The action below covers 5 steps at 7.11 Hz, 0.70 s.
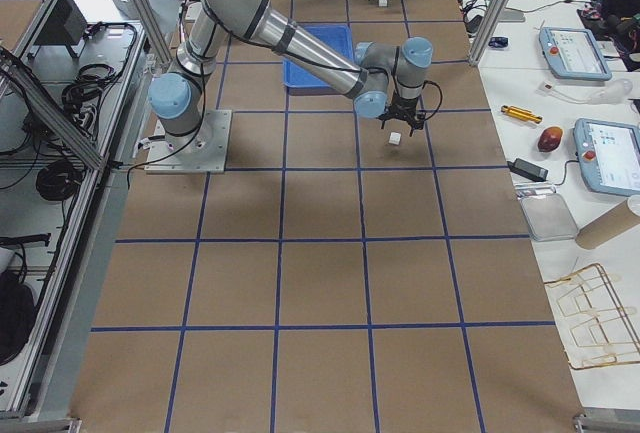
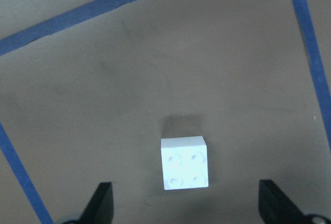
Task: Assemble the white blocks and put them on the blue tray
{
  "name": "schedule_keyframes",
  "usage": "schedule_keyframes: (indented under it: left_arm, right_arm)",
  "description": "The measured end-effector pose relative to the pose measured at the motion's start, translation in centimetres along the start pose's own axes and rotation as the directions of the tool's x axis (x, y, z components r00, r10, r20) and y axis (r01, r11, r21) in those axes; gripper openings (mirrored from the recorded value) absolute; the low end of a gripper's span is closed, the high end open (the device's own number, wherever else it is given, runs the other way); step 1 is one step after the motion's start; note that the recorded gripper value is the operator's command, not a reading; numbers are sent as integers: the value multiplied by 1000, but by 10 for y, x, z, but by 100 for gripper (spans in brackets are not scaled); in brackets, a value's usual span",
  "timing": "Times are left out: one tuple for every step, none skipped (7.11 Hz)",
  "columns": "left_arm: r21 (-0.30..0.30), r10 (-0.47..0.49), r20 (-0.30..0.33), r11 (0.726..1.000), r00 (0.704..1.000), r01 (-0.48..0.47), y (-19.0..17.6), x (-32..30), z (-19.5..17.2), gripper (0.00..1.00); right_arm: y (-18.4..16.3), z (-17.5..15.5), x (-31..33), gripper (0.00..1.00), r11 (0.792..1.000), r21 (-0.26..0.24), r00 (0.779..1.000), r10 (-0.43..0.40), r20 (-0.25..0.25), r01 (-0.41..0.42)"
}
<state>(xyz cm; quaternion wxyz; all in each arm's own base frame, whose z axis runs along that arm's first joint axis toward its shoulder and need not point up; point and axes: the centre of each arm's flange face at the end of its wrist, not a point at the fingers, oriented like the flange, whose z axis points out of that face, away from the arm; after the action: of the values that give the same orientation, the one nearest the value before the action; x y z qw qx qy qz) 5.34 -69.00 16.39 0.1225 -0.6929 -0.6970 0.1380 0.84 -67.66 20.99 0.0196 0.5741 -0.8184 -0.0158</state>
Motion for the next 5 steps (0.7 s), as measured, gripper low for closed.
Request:
schedule_keyframes:
  left_arm:
    - [-3,1,1,1000,1000,-1,0,0,0,70]
    - [-4,3,2,1000,1000,-3,0,0,-1,64]
    - [-5,4,3,1000,1000,-4,1,0,0,49]
    - [-5,3,3,1000,1000,-3,1,-1,2,45]
    - [-5,3,3,1000,1000,-3,2,-1,3,33]
  right_arm:
    - [0,7,0,97,1000,-3,1000,-1,18,1]
    - [-1,14,0,96,1000,-6,999,-2,32,2]
    - [-1,21,0,96,1000,-8,999,-3,43,3]
    - [-1,27,0,85,1000,-10,999,-4,52,4]
    - [-1,32,0,23,1000,-13,998,-4,61,5]
